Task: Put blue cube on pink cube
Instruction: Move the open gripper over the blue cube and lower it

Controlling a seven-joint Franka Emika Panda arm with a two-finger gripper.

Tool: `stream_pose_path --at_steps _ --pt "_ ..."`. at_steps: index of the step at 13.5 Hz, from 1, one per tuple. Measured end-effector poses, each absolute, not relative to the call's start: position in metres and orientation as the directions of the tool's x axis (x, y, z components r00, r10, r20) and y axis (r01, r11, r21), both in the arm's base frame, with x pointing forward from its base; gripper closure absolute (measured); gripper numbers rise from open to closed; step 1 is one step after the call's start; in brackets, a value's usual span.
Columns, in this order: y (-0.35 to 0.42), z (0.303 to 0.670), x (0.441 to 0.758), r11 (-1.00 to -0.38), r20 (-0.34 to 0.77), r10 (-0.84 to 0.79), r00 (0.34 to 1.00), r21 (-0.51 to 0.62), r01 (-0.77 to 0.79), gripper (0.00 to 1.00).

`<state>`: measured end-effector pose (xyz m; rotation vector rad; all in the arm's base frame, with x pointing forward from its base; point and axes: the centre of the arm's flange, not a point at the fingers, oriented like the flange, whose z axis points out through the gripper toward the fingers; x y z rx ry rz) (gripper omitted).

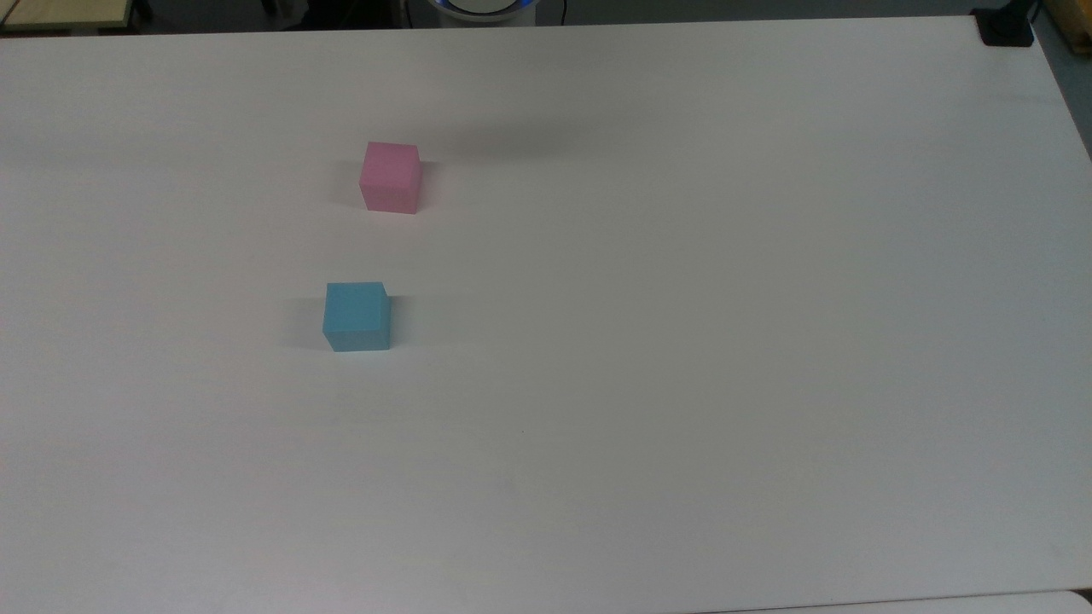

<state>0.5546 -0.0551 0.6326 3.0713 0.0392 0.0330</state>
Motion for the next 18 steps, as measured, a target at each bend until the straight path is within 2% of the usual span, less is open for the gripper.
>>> stream_pose_path --at_steps 5,9,18 --pt "-0.056 0.609 0.578 -0.997 0.045 0.032 0.998 0.076 0.028 0.0" --pt "-0.057 0.572 0.601 -0.996 0.033 0.038 0.999 0.079 0.036 0.0" --pt "-0.068 0.526 0.622 -0.996 -0.002 0.041 0.999 0.079 0.041 0.0"
